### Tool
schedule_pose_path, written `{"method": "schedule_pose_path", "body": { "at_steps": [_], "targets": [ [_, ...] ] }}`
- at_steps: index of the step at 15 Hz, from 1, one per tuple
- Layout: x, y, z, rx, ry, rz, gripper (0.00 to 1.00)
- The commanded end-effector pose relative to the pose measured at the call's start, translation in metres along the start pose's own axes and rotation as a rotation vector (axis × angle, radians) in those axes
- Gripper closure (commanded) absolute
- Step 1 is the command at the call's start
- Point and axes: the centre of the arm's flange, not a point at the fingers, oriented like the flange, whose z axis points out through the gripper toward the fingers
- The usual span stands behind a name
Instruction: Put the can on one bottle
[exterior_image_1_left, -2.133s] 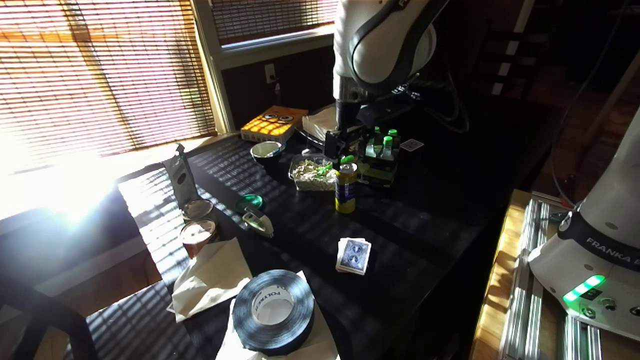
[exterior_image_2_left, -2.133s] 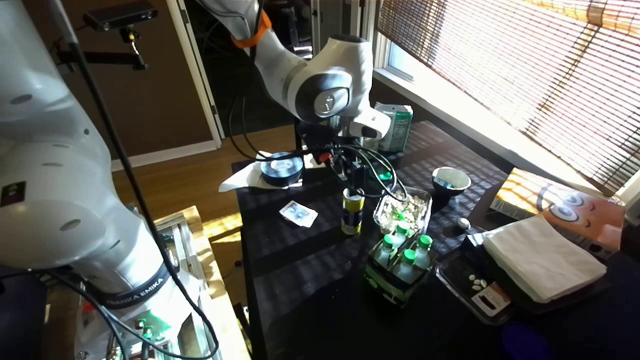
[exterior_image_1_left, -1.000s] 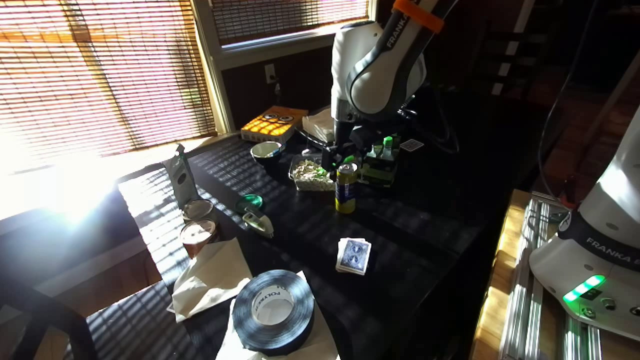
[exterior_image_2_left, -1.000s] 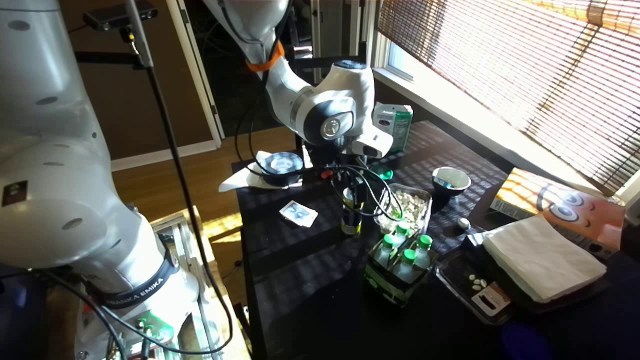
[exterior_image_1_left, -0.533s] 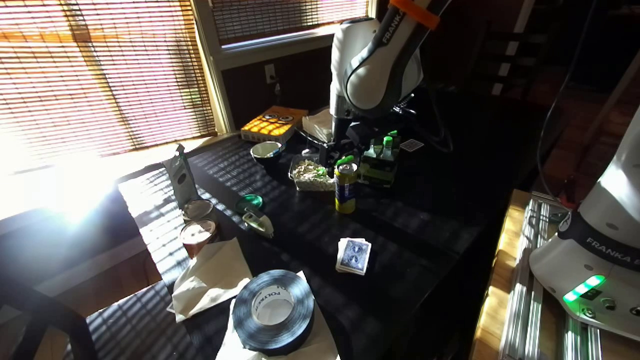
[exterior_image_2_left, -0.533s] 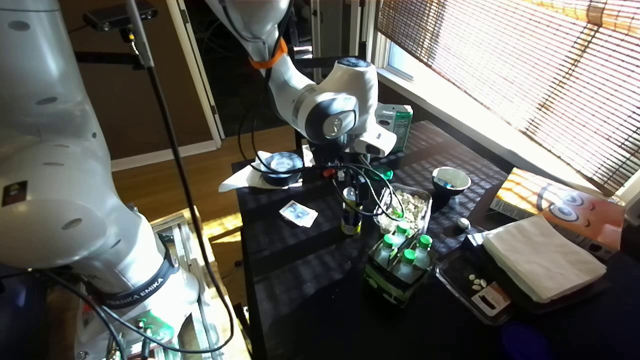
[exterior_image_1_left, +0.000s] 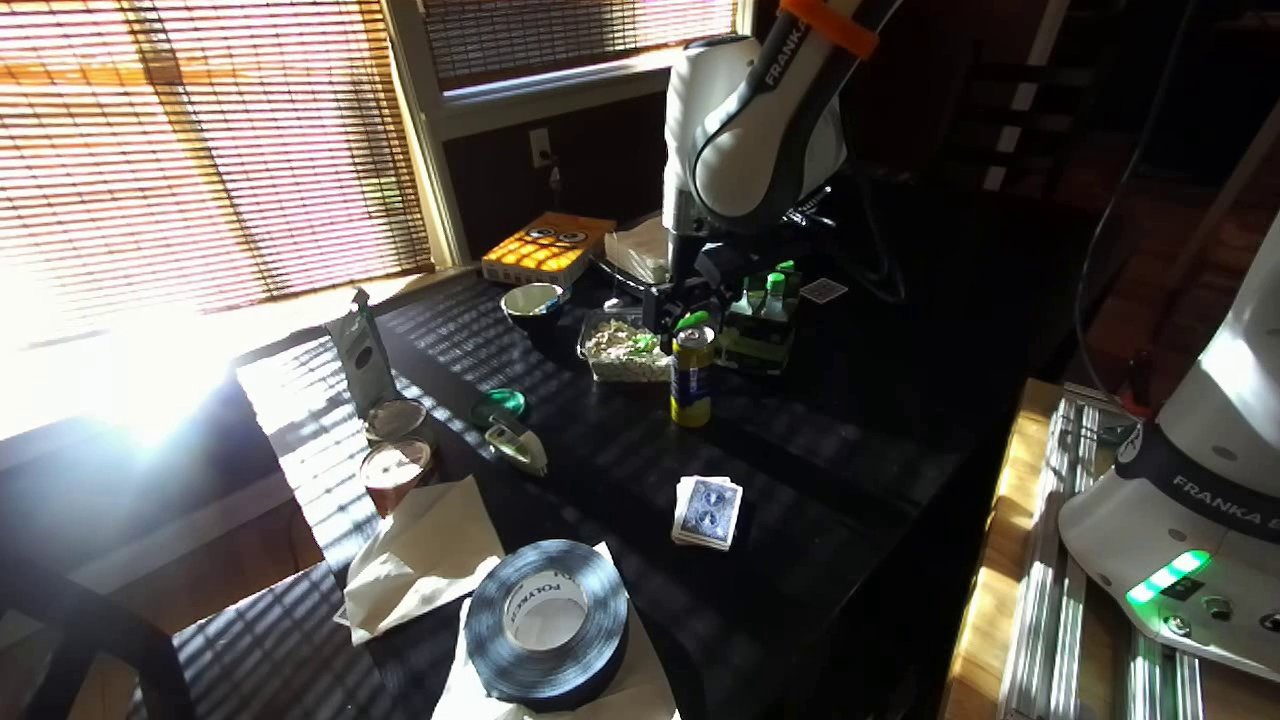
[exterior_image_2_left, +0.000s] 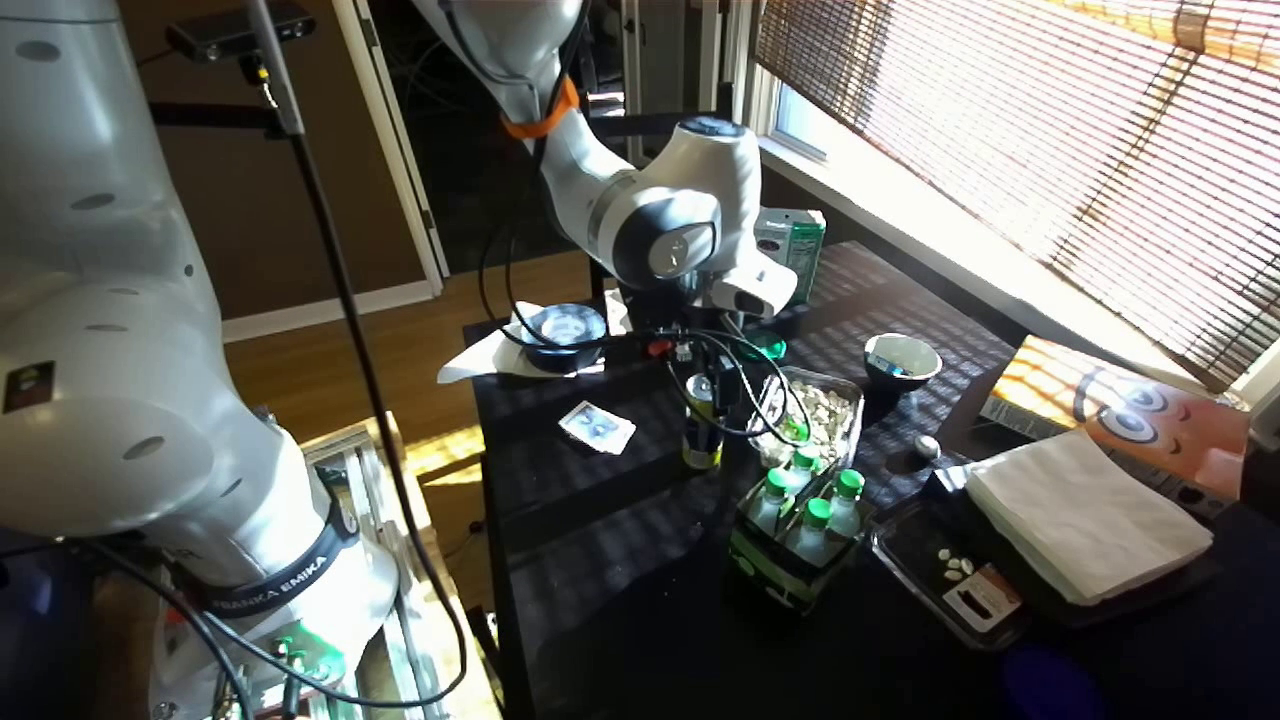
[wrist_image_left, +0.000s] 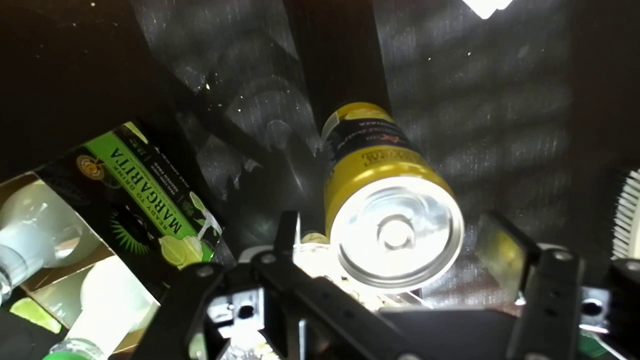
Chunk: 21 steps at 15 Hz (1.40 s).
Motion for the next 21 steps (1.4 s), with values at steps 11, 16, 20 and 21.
{"method": "schedule_pose_path", "body": {
  "at_steps": [11,16,20,21],
  "targets": [
    [-0.001,0.004,-0.017,0.008,-0.032,-0.039,0.62],
    [0.004,0.031,-0.067,0.118,-0.084,-0.183,0.62],
    [0.005,0.031,-0.060,0.121,-0.079,-0.199,0.37],
    [0.005,0.033,-0.065,0.124,-0.076,-0.206,0.37]
  ]
}}
